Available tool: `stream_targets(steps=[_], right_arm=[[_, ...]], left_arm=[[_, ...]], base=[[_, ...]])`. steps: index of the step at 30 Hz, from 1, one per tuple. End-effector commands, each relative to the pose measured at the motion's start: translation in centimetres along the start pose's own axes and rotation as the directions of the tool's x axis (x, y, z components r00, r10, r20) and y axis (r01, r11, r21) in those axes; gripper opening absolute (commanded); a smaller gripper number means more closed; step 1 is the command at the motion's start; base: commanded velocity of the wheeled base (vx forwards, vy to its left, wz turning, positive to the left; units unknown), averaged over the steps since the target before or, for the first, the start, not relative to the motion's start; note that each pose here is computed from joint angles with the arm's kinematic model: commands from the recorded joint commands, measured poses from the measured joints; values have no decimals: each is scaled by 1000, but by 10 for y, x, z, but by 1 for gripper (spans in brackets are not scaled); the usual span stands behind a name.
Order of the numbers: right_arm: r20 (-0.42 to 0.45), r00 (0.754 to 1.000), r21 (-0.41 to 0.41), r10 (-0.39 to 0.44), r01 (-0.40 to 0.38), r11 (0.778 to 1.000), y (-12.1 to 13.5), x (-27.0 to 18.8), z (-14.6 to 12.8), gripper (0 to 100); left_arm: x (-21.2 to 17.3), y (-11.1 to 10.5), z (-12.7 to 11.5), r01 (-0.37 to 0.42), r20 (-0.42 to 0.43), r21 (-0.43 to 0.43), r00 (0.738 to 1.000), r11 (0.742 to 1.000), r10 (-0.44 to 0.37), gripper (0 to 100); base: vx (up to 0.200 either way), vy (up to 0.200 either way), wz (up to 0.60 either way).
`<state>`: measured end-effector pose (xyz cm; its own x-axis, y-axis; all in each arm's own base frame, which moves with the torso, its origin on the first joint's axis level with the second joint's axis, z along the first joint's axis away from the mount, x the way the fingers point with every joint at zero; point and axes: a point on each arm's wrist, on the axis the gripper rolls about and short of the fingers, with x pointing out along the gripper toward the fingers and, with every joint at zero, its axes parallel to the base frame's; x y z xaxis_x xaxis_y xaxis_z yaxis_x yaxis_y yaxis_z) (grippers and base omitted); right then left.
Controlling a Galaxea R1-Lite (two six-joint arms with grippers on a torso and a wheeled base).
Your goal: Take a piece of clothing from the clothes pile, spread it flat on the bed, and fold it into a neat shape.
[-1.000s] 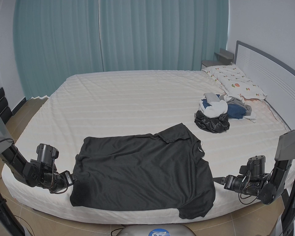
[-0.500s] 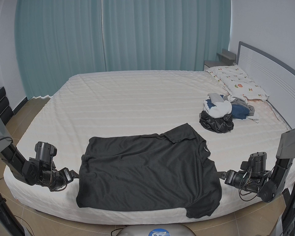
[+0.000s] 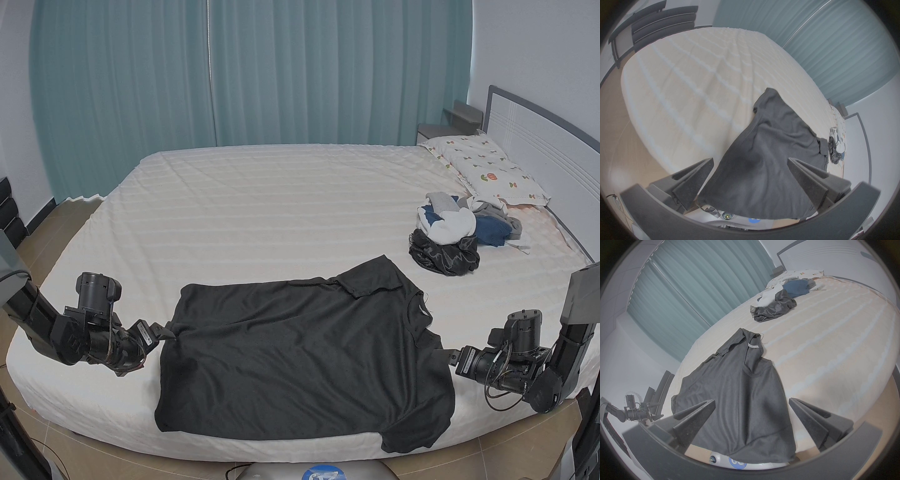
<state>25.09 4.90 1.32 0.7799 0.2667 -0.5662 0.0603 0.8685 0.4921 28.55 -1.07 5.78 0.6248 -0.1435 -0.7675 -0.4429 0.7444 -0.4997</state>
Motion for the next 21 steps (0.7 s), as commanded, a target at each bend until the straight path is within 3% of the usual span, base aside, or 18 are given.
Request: stream_targets(steps=[1,10,21], right_arm=[[-5,1000,-4,6,-6,1000,2,0,-2,100],[-14,1000,6,10,-10,1000,3,1,-4,100],[-10,999,53,30,-30,998,8,2,-4,100]], left_arm=[[8,-4,6,4,8,-2,1000,1000,-4,100],[33,-27,40,50,89,-40,995,998,-47,100],[113,-43,74,37,166,-30,986,999,-31,100]], base=[[200,0,0],[22,0,0],[0,0,0]])
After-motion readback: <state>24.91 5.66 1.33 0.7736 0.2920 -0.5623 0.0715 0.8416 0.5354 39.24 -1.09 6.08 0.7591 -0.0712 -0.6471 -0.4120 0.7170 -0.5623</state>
